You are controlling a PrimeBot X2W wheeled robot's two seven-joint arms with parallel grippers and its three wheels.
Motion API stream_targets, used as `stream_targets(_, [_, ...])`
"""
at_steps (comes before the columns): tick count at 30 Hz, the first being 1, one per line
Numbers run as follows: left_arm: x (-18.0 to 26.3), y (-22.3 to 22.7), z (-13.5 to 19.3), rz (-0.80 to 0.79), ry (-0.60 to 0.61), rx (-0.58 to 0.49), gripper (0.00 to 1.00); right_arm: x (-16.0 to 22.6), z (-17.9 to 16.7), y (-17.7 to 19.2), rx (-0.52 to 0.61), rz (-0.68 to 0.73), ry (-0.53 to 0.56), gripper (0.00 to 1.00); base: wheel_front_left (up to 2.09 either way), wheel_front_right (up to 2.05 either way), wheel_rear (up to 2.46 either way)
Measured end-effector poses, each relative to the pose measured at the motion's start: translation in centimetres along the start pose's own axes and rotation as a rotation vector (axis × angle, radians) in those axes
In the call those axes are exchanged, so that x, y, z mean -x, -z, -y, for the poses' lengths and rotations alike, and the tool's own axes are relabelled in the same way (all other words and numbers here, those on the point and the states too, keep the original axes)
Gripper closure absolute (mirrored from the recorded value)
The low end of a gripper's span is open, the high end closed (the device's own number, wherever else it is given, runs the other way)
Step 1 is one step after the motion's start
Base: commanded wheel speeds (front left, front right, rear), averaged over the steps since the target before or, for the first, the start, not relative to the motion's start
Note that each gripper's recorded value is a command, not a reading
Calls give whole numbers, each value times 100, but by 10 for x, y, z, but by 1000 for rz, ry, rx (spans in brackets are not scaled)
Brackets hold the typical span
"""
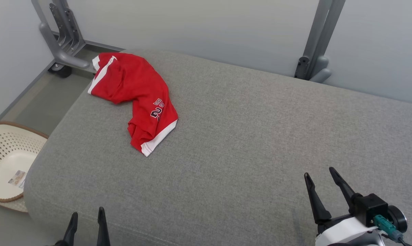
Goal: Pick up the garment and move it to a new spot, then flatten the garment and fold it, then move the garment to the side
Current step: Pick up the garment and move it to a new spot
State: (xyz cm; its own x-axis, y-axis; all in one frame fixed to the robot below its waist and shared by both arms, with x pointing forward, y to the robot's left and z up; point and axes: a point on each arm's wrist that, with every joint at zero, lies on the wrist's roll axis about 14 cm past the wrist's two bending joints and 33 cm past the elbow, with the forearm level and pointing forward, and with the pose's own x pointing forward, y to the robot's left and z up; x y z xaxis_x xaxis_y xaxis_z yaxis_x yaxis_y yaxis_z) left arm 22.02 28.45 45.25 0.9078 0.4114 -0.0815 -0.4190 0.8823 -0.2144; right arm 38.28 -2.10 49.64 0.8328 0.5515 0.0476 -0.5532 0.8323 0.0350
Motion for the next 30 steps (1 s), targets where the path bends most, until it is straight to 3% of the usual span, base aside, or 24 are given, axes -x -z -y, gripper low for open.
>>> stream_targets(10, [-83, -30, 56, 54, 150, 44, 0, -40, 31, -10, 57, 57, -22, 0, 0, 0, 0])
stream_targets(13, [-119, -23, 74, -1, 183, 49, 0, -50, 48, 0, 68, 46, -13, 0, 0, 0, 0])
stream_targets(17, [-160, 15, 95, -195, 221, -11, 0, -58, 69, 27, 65, -4, 2, 0, 0, 0, 0])
stream_targets(21, [-183, 42, 99, -296, 213, -33, 0, -58, 76, 51, 37, -46, 12, 0, 0, 0, 0])
stream_targets(29, [-209, 105, 68, -487, 68, -86, 0, -46, 98, 80, -8, -99, 83, 0, 0, 0, 0])
stream_targets(30, [-212, 108, 70, -490, 62, -74, 14, -43, 102, 81, -9, -103, 98, 0, 0, 0, 0])
